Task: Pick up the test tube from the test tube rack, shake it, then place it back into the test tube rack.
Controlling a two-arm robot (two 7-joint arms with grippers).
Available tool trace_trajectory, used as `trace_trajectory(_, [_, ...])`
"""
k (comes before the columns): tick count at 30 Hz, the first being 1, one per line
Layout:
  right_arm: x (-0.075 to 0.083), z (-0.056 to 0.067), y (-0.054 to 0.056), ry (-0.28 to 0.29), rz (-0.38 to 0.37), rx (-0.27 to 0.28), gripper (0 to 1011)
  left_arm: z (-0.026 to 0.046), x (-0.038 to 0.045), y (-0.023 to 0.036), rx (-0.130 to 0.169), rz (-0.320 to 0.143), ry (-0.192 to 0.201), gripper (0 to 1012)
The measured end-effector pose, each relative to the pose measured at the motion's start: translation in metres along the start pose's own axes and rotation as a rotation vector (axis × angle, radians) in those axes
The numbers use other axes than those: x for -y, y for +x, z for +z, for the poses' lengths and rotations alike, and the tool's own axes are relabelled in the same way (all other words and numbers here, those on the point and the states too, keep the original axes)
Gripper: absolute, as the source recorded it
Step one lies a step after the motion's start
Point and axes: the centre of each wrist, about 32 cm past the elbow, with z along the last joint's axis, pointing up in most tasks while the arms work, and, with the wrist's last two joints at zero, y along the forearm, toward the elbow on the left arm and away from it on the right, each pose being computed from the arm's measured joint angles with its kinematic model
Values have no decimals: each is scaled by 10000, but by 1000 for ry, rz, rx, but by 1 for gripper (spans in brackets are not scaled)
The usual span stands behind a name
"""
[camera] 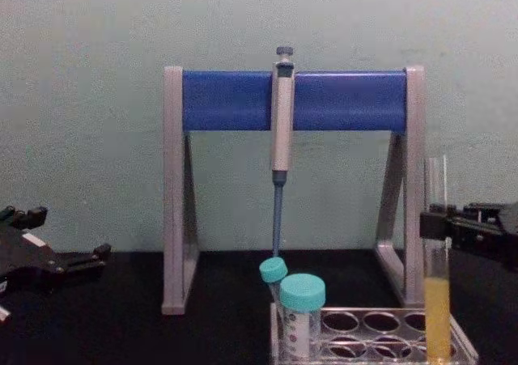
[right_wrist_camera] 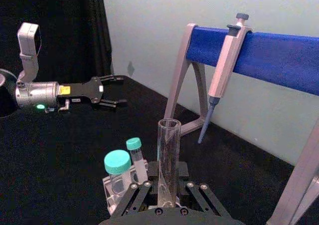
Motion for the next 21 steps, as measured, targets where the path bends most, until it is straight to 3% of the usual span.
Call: trace_trajectory(21, [-29,-87,15,-13,-5,-14,228,0,0,0,0,0,0,1001])
